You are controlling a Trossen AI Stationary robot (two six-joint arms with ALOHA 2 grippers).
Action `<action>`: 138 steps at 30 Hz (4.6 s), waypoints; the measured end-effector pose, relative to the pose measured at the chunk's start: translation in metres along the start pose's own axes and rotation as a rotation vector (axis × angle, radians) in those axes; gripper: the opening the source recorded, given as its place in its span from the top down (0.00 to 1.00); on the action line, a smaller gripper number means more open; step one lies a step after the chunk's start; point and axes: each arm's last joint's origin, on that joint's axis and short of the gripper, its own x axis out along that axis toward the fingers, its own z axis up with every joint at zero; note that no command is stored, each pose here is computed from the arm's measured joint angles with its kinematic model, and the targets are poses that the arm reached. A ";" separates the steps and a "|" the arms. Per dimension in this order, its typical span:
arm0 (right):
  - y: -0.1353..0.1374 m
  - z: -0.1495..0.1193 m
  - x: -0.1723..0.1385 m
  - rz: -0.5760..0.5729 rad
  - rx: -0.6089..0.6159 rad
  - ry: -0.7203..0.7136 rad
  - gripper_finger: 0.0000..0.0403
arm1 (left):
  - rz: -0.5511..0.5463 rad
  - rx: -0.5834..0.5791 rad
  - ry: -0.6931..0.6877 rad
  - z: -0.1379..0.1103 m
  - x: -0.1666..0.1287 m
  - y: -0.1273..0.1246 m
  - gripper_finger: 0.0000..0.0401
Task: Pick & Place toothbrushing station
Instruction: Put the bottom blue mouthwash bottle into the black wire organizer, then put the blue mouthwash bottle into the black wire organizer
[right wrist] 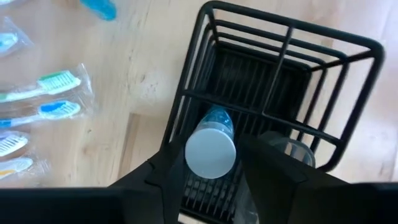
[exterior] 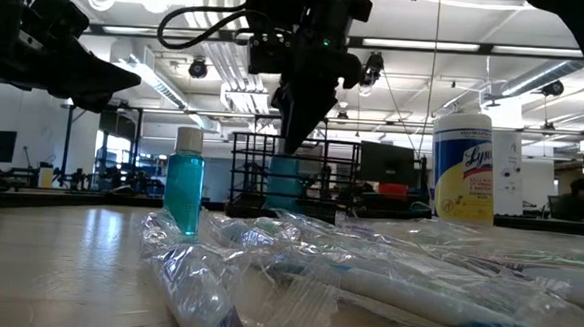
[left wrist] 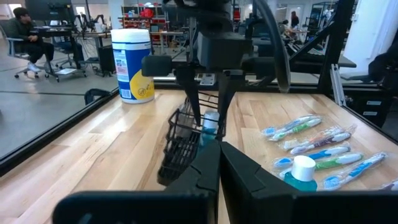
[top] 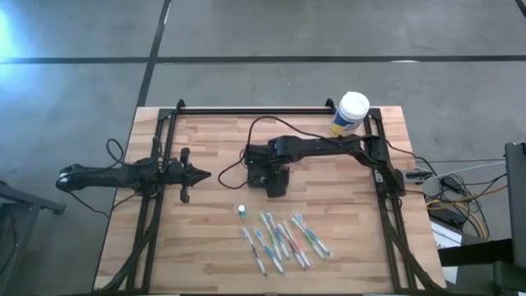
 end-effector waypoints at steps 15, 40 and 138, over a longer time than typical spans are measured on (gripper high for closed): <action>0.000 0.001 -0.007 -0.002 0.011 0.000 0.60 | 0.000 0.000 0.000 0.000 0.000 0.000 0.97; -0.001 0.001 -0.013 -0.046 0.019 -0.001 0.59 | 0.000 0.004 0.001 0.000 0.000 0.000 0.96; 0.118 -0.193 -0.017 -0.235 0.063 -1.175 0.92 | -0.015 -0.128 0.071 -0.006 0.004 -0.001 0.98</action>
